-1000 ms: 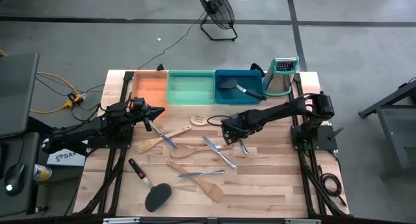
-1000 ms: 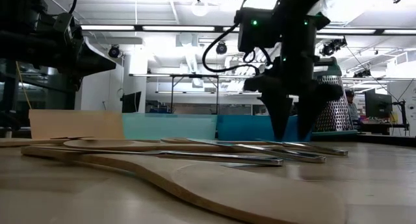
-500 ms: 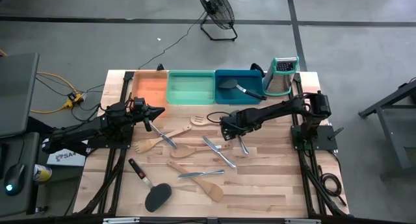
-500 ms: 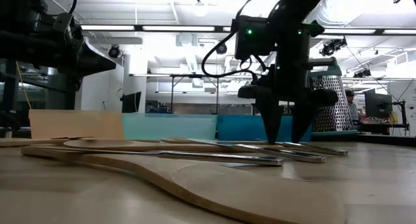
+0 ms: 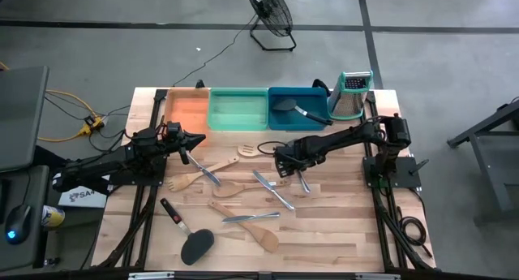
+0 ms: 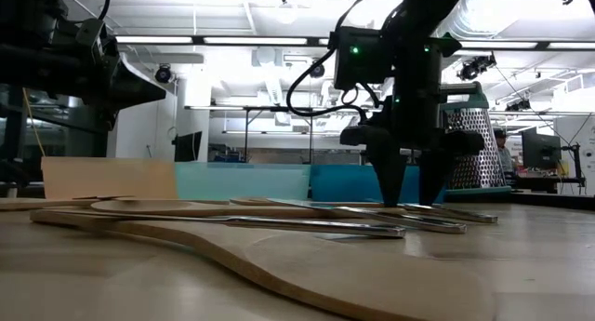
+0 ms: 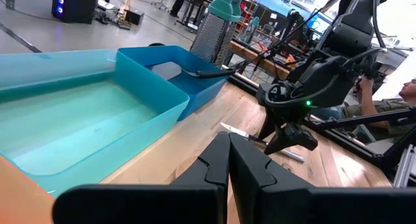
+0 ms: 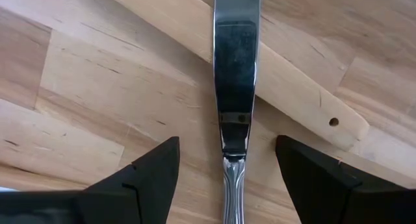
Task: Pick & Place Kitchen Items
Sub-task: Put the silver table knife into the green bin
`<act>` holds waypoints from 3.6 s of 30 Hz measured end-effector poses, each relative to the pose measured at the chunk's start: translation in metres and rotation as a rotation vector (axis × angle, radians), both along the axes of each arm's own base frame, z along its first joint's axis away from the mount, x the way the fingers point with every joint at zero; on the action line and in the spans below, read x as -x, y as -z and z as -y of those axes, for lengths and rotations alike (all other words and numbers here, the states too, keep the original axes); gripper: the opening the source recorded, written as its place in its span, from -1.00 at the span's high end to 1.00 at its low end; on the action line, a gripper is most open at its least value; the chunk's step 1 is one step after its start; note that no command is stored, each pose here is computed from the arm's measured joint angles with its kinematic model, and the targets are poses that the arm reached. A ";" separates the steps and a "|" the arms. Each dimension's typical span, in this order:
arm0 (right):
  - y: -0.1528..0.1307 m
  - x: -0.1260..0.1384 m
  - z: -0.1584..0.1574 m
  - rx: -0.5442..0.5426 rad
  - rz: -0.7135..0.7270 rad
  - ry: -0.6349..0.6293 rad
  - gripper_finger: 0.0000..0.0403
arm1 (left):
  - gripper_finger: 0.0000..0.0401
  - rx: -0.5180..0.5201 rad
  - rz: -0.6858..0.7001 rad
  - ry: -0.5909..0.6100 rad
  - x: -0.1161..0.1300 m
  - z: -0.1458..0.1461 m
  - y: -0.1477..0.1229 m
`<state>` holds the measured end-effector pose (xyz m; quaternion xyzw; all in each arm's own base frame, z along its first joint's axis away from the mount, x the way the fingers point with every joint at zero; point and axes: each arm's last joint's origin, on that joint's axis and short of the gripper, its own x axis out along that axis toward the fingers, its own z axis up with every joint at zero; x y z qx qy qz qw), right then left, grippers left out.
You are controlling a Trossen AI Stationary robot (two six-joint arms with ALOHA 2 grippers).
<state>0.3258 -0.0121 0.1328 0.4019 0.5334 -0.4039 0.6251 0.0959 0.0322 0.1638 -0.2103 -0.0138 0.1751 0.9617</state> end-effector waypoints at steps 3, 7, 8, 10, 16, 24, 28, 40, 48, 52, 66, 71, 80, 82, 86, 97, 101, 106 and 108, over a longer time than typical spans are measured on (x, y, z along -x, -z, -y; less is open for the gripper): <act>0.000 0.000 0.002 -0.005 -0.004 0.002 -0.13 | 0.97 0.000 0.000 0.000 0.000 0.000 0.000; 0.001 0.001 0.003 -0.003 -0.009 0.001 0.07 | 0.97 0.000 0.000 0.000 0.000 0.000 0.000; 0.001 0.001 0.003 -0.001 -0.010 -0.006 0.12 | 0.97 0.000 0.000 0.000 0.000 0.000 0.000; 0.001 0.001 0.003 0.000 -0.010 -0.019 0.21 | 0.97 0.000 0.000 0.000 0.000 0.000 0.000; 0.001 0.001 0.003 0.000 -0.011 -0.021 0.41 | 0.97 0.000 0.000 0.000 0.000 0.000 0.000; 0.002 0.001 0.003 -0.021 -0.013 -0.023 0.72 | 0.97 0.000 0.000 0.000 0.000 0.000 0.000; 0.002 0.001 0.003 -0.028 -0.014 -0.039 0.84 | 0.97 0.000 0.000 0.000 0.000 0.000 0.000; -0.014 0.003 0.003 -0.076 0.051 -0.095 0.84 | 0.97 0.000 0.000 0.000 0.000 0.000 0.000; -0.022 0.004 0.004 -0.073 0.081 -0.124 0.84 | 0.97 0.000 0.000 0.000 0.000 0.000 0.000; -0.032 0.006 0.003 -0.075 0.109 -0.148 0.84 | 0.97 0.000 0.000 0.000 0.000 0.000 0.000; -0.118 0.021 0.006 0.158 0.491 -0.241 0.84 | 0.97 0.000 0.000 0.001 0.000 0.000 0.000; -0.139 0.026 0.008 0.264 0.595 -0.259 0.84 | 0.97 0.000 0.000 0.001 0.000 0.000 0.000; -0.156 0.021 0.009 0.362 0.731 -0.285 0.84 | 0.97 0.000 0.000 -0.003 0.000 0.000 0.000; -0.160 0.019 0.010 0.373 0.772 -0.281 0.84 | 0.97 0.000 0.001 -0.004 0.000 0.000 0.000; -0.166 0.015 0.010 0.398 0.844 -0.283 0.84 | 0.97 0.056 0.022 -0.006 0.000 0.000 0.000; -0.186 0.007 0.015 0.505 1.034 -0.302 0.84 | 0.97 0.139 0.179 -0.016 0.000 0.000 -0.012; -0.189 0.006 0.019 0.521 1.062 -0.292 0.84 | 0.97 0.114 0.294 0.024 0.001 0.001 -0.023; -0.192 0.003 0.024 0.530 1.115 -0.307 0.84 | 0.97 0.076 0.386 0.110 0.003 0.003 -0.035; -0.193 0.001 0.023 0.528 1.145 -0.323 0.84 | 0.97 0.080 0.368 0.119 0.001 0.003 -0.037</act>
